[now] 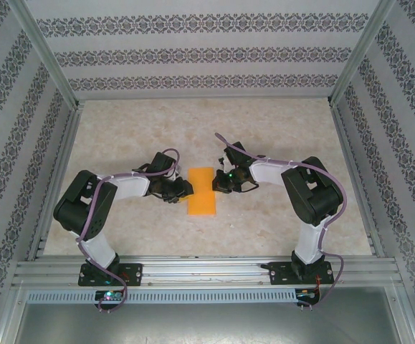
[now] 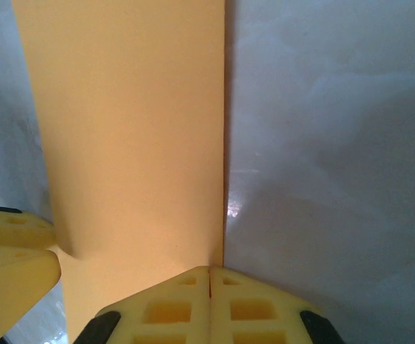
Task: Fold a paper plane with a square sheet of paper (fold left side to right side)
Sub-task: Third fold the triangle at the center of the table.
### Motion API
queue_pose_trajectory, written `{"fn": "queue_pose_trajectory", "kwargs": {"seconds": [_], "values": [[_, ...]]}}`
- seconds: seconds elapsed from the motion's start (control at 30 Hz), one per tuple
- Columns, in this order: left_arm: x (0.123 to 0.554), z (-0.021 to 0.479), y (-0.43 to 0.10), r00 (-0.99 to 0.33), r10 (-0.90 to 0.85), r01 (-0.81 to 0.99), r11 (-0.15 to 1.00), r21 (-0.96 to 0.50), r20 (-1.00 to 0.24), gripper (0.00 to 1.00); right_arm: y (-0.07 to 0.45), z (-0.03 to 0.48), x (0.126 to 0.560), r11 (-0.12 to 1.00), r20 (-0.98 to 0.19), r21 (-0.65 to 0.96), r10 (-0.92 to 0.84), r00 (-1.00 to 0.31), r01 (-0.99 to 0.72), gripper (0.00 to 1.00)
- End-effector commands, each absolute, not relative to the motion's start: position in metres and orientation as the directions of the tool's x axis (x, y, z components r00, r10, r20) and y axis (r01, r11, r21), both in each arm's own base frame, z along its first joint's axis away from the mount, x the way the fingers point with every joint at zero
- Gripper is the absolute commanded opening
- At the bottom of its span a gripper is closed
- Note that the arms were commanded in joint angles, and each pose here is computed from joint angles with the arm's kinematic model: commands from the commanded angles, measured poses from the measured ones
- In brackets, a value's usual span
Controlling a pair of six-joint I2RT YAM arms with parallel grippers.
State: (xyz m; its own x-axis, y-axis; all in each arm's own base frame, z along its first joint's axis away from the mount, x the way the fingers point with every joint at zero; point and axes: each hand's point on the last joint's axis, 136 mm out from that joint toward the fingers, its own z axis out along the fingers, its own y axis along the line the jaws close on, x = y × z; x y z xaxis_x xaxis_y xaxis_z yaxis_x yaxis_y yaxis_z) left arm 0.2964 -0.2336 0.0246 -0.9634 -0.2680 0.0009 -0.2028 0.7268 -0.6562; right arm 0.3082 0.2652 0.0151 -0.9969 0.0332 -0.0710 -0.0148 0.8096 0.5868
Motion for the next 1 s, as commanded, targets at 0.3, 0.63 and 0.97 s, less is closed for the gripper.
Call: {"fn": "queue_pose_trajectory", "kwargs": {"seconds": [0.3, 0.63, 0.97], "values": [[0.305, 0.038, -0.248, -0.951, -0.309, -0.205, 0.639, -0.742, -0.003, 0.31, 0.247, -0.004, 0.295, 0.869, -0.024, 0.495, 0.035, -0.999, 0.019, 0.00], [0.304, 0.045, -0.245, -0.952, -0.304, -0.190, 0.653, -0.733, -0.024, 0.30, 0.246, -0.005, 0.294, 0.870, -0.025, 0.493, 0.033, -0.999, 0.016, 0.00], [0.299, 0.045, -0.243, -0.956, -0.295, -0.205, 0.665, -0.718, -0.001, 0.15, 0.248, 0.005, 0.301, 0.863, -0.069, 0.505, 0.024, -0.997, -0.014, 0.00]]}}
